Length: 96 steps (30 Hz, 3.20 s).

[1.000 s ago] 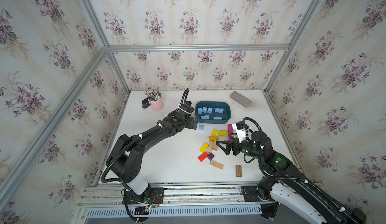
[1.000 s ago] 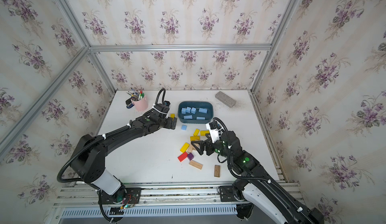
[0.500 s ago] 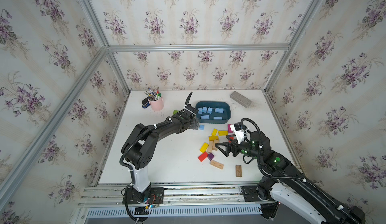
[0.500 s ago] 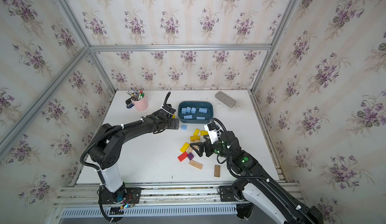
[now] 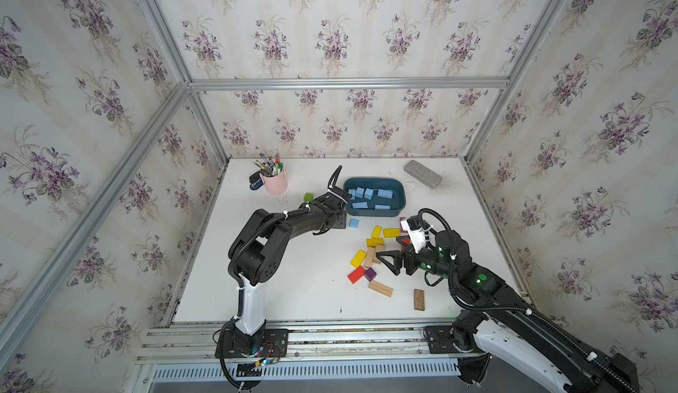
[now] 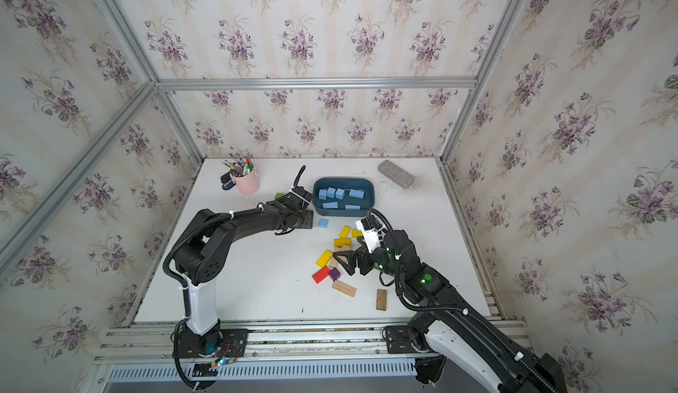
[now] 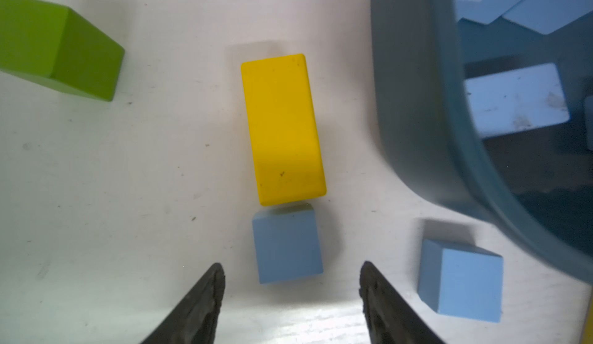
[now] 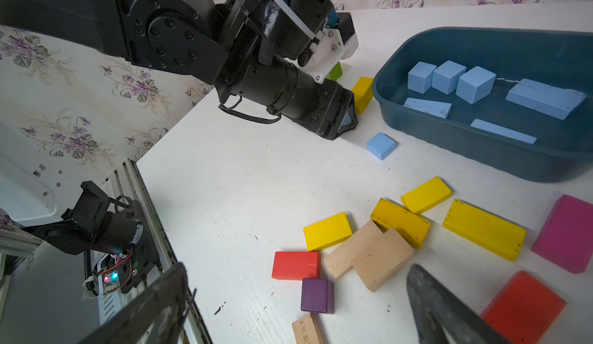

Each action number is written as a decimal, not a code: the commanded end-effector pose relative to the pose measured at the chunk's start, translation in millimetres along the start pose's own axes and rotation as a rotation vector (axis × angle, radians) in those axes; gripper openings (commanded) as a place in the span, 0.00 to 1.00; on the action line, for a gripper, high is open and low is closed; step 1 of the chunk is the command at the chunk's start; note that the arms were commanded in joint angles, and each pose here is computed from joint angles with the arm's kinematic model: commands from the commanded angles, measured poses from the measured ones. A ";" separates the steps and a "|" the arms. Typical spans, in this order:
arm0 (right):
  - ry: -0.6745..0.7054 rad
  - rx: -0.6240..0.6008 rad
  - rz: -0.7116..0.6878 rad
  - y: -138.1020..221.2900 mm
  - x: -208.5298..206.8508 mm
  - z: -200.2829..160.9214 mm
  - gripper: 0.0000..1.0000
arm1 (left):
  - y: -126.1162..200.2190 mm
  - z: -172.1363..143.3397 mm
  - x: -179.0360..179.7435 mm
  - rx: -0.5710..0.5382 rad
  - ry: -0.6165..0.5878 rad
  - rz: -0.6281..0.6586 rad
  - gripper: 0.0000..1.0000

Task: Pick out the blue building blocks
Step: Pick up the building block from the center of the board, then place the building block in the storage box.

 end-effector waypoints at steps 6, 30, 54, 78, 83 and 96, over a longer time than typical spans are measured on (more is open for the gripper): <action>0.021 -0.026 0.015 -1.6 2.3 4.4 1.00 | -11.6 4.6 4.4 0.016 0.045 -0.007 0.54; 0.008 -0.028 0.010 -2.0 2.0 4.8 1.00 | 12.2 11.3 13.0 -0.021 0.086 -0.039 0.16; -0.002 -0.106 -0.023 11.8 4.0 12.6 1.00 | 81.6 73.2 -60.3 -0.190 0.110 -0.256 0.15; 0.006 -0.105 -0.054 12.5 0.0 10.0 1.00 | -6.2 72.3 -115.1 -0.050 0.038 -0.205 0.41; 0.004 -0.098 -0.059 10.8 -1.1 9.3 1.00 | -1.5 75.9 -116.0 -0.060 0.027 -0.215 0.65; 0.002 -0.099 -0.062 10.6 -1.5 9.0 1.00 | 92.0 73.2 -81.8 -0.172 -0.007 -0.181 0.85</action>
Point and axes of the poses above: each gripper's point midway between its finger pads, its own y axis back along the fingers, its own x axis along the line the jaws close on, z = x × y, the point moved 8 cm from there along y, back along the fingers, and after that the axes turned 8 degrees about -y, right-handed, at the moved point
